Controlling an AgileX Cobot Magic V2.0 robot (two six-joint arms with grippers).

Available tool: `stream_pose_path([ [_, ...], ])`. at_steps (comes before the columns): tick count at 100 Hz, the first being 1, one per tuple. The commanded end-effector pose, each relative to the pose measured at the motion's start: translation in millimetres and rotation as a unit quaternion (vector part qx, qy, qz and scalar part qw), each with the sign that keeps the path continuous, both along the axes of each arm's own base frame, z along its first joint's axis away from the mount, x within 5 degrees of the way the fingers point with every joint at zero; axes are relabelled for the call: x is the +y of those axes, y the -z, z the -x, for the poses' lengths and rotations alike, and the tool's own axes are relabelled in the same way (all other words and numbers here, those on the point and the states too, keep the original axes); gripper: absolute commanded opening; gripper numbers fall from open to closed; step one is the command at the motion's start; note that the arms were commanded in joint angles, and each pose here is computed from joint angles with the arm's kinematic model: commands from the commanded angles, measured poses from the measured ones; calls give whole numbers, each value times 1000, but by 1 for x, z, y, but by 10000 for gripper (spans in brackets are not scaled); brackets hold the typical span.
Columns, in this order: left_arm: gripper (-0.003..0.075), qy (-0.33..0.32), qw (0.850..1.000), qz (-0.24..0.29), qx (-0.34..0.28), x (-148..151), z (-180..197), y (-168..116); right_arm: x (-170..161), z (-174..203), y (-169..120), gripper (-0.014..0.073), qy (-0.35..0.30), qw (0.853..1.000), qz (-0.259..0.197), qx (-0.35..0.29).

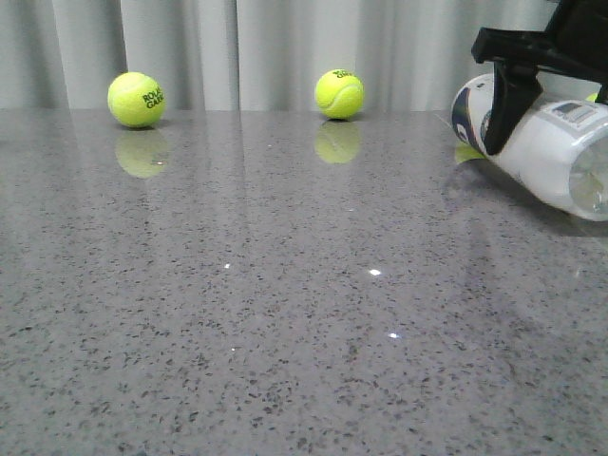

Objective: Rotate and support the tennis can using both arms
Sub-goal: 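Grasp the Wilson can around its middle with the right gripper, then lift and carry the can toward the table center, lower it down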

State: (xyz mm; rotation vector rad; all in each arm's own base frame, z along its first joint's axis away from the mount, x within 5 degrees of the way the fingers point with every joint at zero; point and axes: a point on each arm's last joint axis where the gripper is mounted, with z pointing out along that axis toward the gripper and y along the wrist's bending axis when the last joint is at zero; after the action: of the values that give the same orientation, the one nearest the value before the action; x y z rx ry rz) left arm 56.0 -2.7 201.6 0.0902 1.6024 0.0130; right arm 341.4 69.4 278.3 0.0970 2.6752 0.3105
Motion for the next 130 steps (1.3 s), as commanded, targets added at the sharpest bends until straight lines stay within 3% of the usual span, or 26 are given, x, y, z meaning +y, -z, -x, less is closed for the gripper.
stream_pose_path([
  [1, -19, 0, 1000, 9, -30, 0, 0, 6, 5, 1, -44, 326, -29, 997, -2, -68],
  [15, -19, 0, 1000, 9, -30, 0, 0, 6, 32, 3, -74, 326, -154, 980, 40, -122],
  [27, -19, 0, 1000, 9, -30, 0, 0, 6, 66, 11, -86, 326, -284, 939, 86, -172],
  [44, -19, 0, 1000, 9, -30, 0, 0, 6, 109, 22, -78, 326, -455, 851, 152, -212],
  [53, -19, 0, 1000, 9, -30, 0, 0, 6, 128, 27, -68, 326, -521, 808, 173, -215],
  [65, -19, 0, 1000, 9, -30, 0, 0, 6, 146, 30, -54, 326, -608, 734, 208, -222],
  [73, -19, 0, 1000, 9, -30, 0, 0, 6, 155, 30, -43, 326, -646, 697, 221, -220],
  [80, -19, 0, 1000, 9, -30, 0, 0, 6, 160, 28, -35, 326, -658, 686, 224, -215],
  [114, -19, 0, 1000, 9, -30, 0, 0, 6, 165, 23, -21, 340, -664, 686, 221, -199],
  [119, -19, 0, 1000, 9, -30, 0, 0, 6, 164, 23, -20, 387, -666, 686, 220, -195],
  [130, -19, 0, 1000, 9, -30, 0, 0, 6, 164, 24, -20, 590, -669, 686, 218, -188],
])
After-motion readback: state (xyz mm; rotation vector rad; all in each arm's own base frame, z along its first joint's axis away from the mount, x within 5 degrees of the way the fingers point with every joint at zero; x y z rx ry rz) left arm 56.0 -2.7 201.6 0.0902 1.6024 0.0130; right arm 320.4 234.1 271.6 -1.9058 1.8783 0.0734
